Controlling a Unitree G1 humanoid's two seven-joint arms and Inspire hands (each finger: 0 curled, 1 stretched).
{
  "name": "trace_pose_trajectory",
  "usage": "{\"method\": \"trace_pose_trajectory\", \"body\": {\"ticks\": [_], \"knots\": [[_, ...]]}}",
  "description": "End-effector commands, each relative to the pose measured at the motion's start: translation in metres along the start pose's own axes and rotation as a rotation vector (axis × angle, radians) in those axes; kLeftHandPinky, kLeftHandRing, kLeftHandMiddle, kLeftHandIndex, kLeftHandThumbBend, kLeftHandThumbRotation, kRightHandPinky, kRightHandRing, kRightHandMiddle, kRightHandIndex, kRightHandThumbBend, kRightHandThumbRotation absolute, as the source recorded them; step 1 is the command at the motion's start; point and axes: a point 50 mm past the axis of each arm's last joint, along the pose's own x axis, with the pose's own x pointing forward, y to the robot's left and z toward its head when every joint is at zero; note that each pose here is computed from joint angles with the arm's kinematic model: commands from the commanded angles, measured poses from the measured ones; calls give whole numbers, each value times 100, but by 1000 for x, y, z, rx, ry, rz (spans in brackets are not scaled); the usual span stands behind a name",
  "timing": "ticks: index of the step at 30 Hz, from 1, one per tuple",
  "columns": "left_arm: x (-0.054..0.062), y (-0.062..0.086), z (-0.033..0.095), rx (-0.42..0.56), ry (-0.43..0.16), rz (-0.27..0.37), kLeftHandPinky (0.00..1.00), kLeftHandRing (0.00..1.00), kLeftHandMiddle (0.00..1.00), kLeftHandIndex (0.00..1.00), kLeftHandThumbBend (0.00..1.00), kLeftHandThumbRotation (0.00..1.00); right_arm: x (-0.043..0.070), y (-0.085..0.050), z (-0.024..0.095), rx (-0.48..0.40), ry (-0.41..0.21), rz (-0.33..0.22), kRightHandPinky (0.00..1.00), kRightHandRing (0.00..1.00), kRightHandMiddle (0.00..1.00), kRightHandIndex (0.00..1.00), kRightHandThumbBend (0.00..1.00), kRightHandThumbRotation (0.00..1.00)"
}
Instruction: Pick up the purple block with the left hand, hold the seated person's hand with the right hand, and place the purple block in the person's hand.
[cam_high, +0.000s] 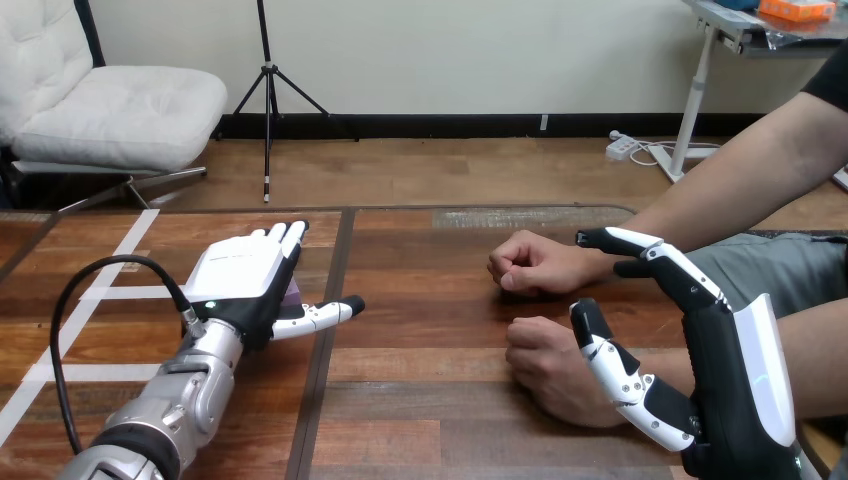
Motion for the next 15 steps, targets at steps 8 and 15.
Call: {"method": "trace_pose_trajectory", "body": {"ticks": [8,15], "knots": [[6,8,5,18,-5,28,97,98,100,100,71,97,13,-6,12,-6,-95,-21,70,76,75,72,36,48],[6,7,5,33,-1,22,98,99,100,100,74,100,14,-5,12,-8,-96,-20,70,76,75,71,36,48]]}}
